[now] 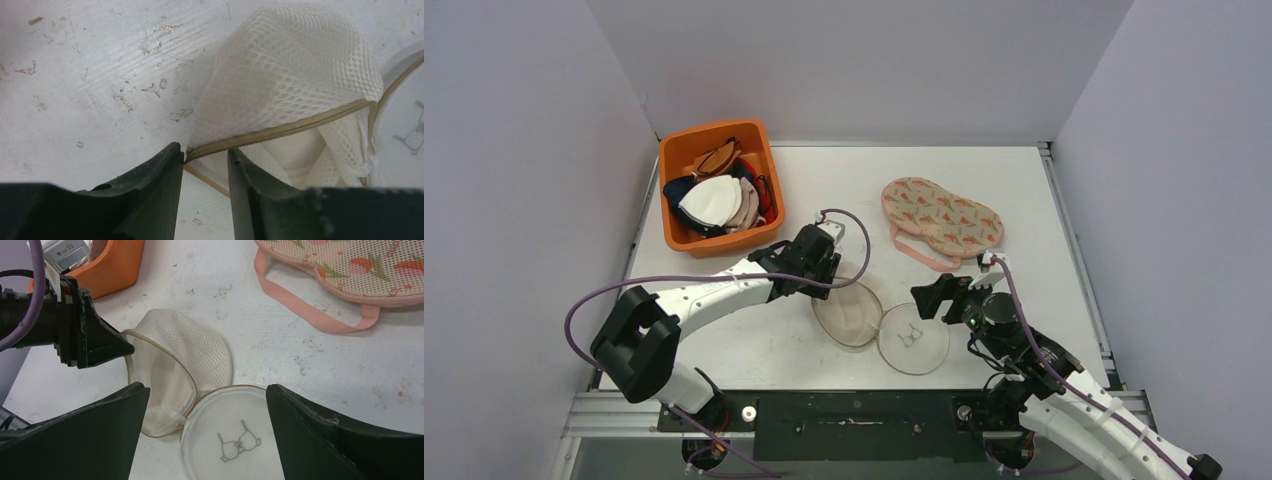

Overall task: Unzip the laundry bag and remove the bra
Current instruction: Adjust the laundry bag at the center of the board.

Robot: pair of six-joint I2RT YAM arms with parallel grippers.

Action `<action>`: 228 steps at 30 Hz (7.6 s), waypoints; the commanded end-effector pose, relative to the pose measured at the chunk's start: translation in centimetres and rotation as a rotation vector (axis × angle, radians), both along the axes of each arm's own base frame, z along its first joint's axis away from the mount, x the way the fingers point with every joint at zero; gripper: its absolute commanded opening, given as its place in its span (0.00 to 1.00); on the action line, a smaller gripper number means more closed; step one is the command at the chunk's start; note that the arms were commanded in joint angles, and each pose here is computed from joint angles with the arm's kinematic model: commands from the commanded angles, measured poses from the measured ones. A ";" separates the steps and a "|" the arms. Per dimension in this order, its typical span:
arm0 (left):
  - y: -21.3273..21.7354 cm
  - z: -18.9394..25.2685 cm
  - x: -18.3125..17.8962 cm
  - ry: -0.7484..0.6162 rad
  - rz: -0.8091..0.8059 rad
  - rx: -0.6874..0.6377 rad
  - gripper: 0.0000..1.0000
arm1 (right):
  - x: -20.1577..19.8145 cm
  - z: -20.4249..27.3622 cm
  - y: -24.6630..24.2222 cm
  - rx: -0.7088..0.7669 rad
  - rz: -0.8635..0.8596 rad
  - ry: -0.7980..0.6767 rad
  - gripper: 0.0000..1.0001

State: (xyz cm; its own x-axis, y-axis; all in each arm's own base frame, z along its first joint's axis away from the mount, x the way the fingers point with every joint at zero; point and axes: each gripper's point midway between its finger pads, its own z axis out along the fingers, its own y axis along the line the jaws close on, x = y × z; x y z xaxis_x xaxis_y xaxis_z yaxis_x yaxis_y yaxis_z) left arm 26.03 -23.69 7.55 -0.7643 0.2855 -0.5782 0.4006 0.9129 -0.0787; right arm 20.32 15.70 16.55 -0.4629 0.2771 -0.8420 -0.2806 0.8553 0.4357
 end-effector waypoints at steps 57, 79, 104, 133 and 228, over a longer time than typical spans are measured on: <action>3.4 3.7 -3.5 -0.024 0.704 -0.699 0.00 | -0.8 -16.3 -3.0 -0.157 -0.328 0.500 0.32; 0.9 13.0 -2.1 -0.139 0.437 -0.639 0.00 | 3.2 14.0 1.7 -0.119 -0.032 -0.101 0.05; -1.7 15.7 -1.7 -0.122 0.313 -0.703 0.00 | 4.1 17.5 1.9 -0.223 0.018 -0.222 0.05; -0.5 9.1 -2.3 -0.063 0.418 -0.710 0.00 | 4.1 11.5 3.7 -0.228 0.080 -0.152 0.05; -0.4 7.3 -1.3 0.095 0.361 -0.658 0.00 | 5.3 11.5 6.5 -0.479 0.065 -0.112 0.05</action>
State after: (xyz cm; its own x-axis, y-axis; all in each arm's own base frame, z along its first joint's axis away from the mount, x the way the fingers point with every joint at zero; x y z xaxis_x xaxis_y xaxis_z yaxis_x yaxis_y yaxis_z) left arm 24.65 -23.82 15.40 -0.8017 -0.3684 -0.4706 0.0402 0.7525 -0.6574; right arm 25.49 21.67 29.62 -0.3546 -0.1793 -0.9177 -0.3768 0.9256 -0.0353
